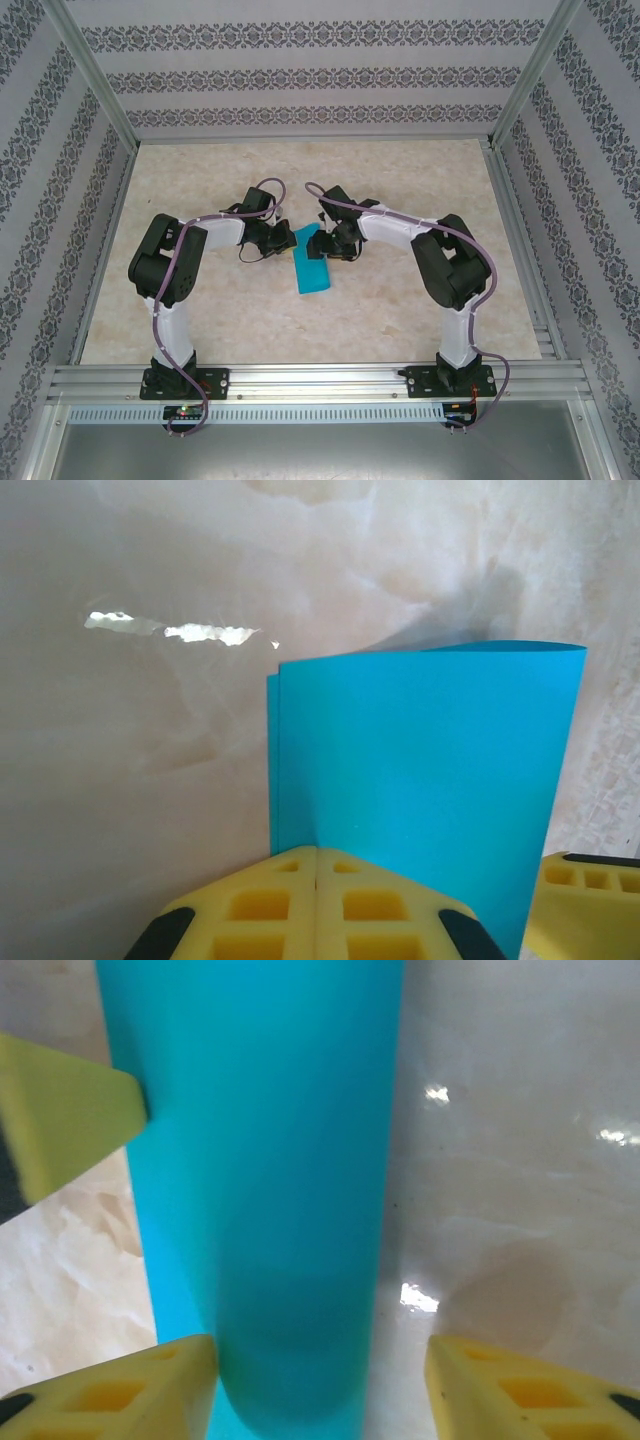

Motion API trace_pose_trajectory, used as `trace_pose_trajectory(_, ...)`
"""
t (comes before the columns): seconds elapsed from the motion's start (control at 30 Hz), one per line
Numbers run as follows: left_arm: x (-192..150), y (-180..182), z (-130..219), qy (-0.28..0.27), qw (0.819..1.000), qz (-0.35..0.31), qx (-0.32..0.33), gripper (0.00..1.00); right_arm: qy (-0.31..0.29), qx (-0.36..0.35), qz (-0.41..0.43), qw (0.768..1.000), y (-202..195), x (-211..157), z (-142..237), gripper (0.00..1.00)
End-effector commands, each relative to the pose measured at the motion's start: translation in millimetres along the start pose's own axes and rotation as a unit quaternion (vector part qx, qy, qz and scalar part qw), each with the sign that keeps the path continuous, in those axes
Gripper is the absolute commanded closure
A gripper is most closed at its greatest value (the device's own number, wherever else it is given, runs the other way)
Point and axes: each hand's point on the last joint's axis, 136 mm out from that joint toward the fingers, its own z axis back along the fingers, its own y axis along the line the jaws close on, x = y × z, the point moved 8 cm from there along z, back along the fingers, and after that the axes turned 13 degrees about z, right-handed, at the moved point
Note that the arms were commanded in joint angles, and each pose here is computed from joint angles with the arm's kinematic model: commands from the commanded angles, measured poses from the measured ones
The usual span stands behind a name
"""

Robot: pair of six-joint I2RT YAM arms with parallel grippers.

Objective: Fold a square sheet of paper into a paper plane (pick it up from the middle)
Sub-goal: Fold the square sheet of paper in half at the center of the table.

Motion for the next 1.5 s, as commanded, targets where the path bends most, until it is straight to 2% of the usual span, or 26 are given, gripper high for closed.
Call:
trace_pose_trajectory(0.0,-10,33,-16,0.016,0.996,0.023,0.082,1.0,0.012,-0.011,-0.013,1.0,-9,1,-4,0.46)
trace_pose_trajectory(0.57,-9,36,-20,0.018,0.995,0.024,0.095,1.0,0.043,-0.056,-0.011,0.997,-20,-7,-16,0.48)
trace_pose_trajectory(0.67,-9,37,-20,0.02,0.995,0.023,0.097,1.0,0.018,-0.036,-0.005,0.999,-12,3,-2,0.48)
trace_pose_trajectory(0.8,-10,38,-21,0.021,0.995,0.022,0.1,1.0,-0.053,-0.007,0.004,0.999,3,18,37,0.43)
trace_pose_trajectory(0.97,-11,40,-22,0.023,0.994,0.022,0.103,1.0,-0.106,-0.043,0.014,0.993,5,26,72,0.43)
trace_pose_trajectory(1.07,-12,40,-23,0.023,0.994,0.022,0.105,1.0,-0.103,-0.012,0.016,0.994,12,30,70,0.52)
trace_pose_trajectory(1.23,-13,40,-24,0.024,0.994,0.022,0.108,1.0,-0.085,0.071,0.025,0.994,34,35,49,0.79)
trace_pose_trajectory(1.37,-13,40,-25,0.024,0.993,0.021,0.111,1.0,-0.06,0.08,0.029,0.995,41,38,34,0.88)
trace_pose_trajectory(1.47,-14,40,-26,0.024,0.993,0.022,0.113,1.0,-0.039,0.076,0.025,0.996,38,37,21,0.91)
